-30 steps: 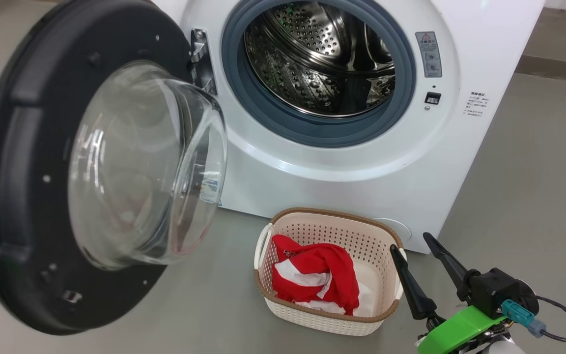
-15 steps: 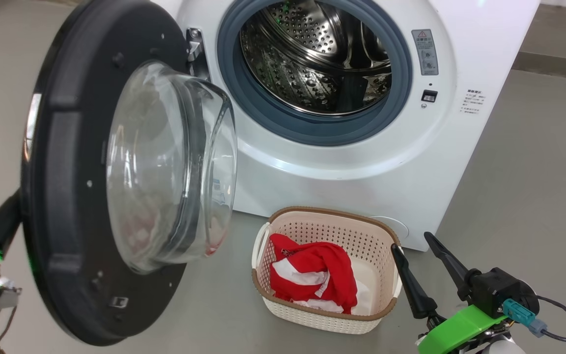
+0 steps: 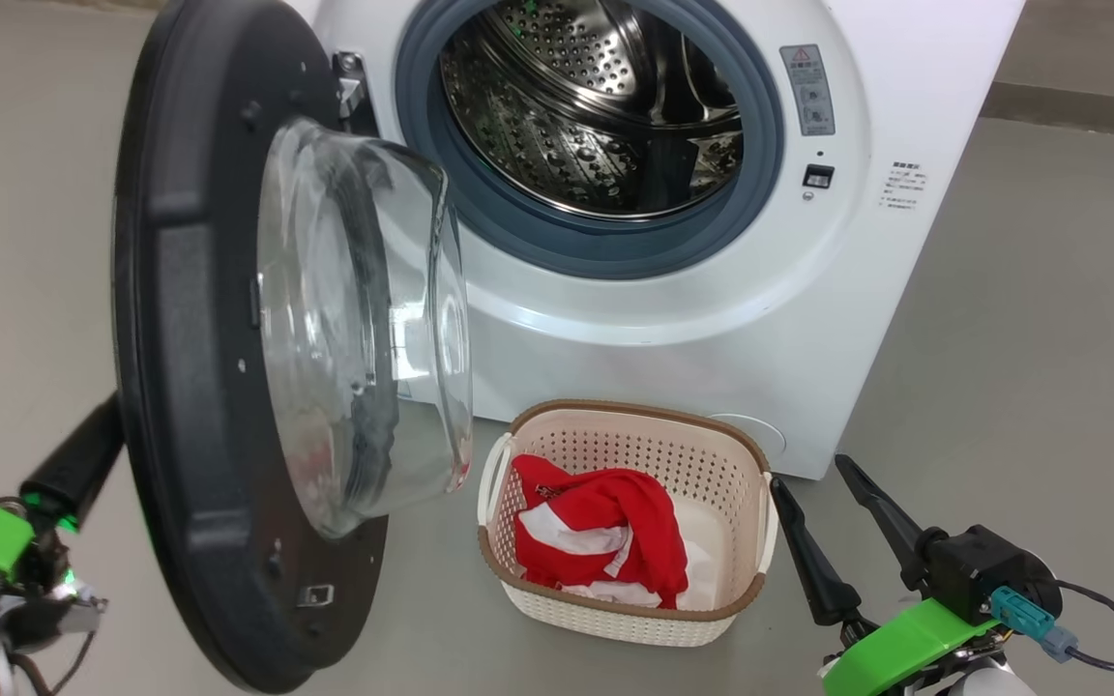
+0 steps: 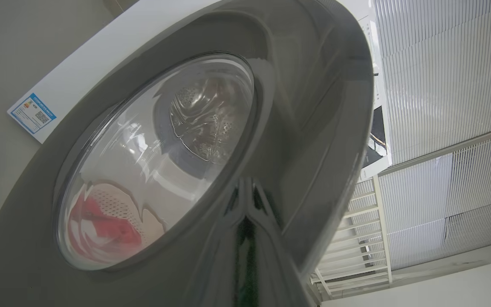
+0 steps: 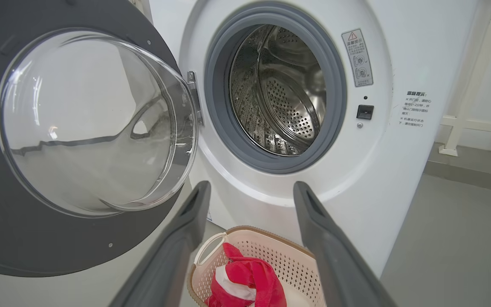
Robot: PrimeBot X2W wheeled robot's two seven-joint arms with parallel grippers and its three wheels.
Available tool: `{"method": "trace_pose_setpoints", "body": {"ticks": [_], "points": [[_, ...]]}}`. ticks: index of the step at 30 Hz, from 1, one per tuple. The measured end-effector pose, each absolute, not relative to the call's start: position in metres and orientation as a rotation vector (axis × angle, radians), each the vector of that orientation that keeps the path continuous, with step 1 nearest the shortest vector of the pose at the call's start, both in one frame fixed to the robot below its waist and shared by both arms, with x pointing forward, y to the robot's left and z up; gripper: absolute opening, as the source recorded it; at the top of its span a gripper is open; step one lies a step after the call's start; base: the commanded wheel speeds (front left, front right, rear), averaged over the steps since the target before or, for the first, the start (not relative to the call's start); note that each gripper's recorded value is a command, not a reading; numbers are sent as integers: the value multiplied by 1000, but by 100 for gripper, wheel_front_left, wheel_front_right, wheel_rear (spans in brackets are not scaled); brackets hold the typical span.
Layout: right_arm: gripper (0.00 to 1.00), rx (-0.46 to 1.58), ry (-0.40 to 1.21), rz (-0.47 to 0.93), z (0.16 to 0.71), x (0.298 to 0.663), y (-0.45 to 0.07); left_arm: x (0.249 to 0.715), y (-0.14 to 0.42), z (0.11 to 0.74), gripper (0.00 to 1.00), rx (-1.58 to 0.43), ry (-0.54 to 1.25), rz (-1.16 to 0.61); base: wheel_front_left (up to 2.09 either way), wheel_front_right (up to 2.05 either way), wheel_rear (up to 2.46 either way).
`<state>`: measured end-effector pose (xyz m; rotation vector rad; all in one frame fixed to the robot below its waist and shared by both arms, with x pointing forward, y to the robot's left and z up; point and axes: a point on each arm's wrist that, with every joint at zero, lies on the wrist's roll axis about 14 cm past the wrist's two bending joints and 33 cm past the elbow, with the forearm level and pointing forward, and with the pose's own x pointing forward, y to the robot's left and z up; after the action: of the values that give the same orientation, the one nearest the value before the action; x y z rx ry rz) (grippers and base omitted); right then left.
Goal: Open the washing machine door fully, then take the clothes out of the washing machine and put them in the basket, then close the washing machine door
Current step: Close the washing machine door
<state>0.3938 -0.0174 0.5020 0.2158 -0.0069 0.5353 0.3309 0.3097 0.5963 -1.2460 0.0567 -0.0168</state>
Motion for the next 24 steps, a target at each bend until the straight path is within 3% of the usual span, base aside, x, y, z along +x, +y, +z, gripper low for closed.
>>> {"method": "trace_pose_setpoints", "body": {"ticks": [24], "points": [[100,223,-18,433,501,402,-52,367,230,593,0,-1292,141,-209,0,0,0]]}}
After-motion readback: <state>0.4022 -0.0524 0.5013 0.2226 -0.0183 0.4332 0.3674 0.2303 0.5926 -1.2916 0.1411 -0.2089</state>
